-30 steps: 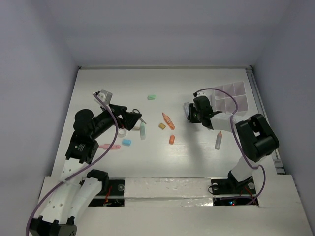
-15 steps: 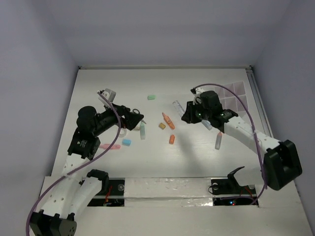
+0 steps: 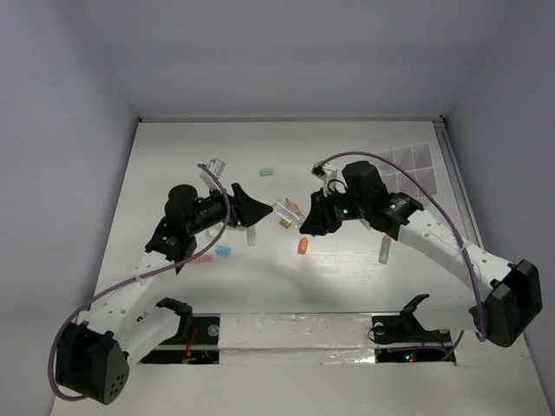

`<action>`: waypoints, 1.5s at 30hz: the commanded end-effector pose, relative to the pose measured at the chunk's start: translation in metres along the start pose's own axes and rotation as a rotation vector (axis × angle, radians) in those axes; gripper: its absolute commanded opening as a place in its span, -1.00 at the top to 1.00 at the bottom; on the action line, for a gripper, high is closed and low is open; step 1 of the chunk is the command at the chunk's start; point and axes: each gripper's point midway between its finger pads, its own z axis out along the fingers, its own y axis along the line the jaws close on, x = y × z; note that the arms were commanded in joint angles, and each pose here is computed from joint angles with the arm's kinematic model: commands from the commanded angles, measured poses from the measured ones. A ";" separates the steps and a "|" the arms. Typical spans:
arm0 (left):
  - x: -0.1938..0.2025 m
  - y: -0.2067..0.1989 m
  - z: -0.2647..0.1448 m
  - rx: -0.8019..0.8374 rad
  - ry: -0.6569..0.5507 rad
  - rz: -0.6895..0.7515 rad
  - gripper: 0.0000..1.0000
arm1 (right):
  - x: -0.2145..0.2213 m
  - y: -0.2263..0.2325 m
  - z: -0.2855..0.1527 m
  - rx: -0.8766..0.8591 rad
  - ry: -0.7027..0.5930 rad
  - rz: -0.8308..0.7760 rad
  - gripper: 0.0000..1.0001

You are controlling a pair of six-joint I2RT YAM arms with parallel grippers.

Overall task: Sort the stationery into containers
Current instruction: Place the stationery in the storage box.

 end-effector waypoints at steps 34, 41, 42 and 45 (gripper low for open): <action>0.021 -0.072 -0.008 0.327 0.155 0.086 -0.11 | -0.023 0.075 -0.005 -0.440 0.064 -0.163 1.00; 0.019 -0.077 -0.013 0.338 0.149 0.101 0.76 | -0.018 0.070 0.001 -0.438 0.099 -0.159 1.00; 0.019 -0.078 -0.013 0.341 0.150 0.101 0.82 | -0.017 0.069 0.002 -0.436 0.103 -0.157 1.00; 0.019 -0.080 -0.013 0.348 0.151 0.097 1.00 | -0.019 0.063 0.004 -0.421 0.095 -0.158 1.00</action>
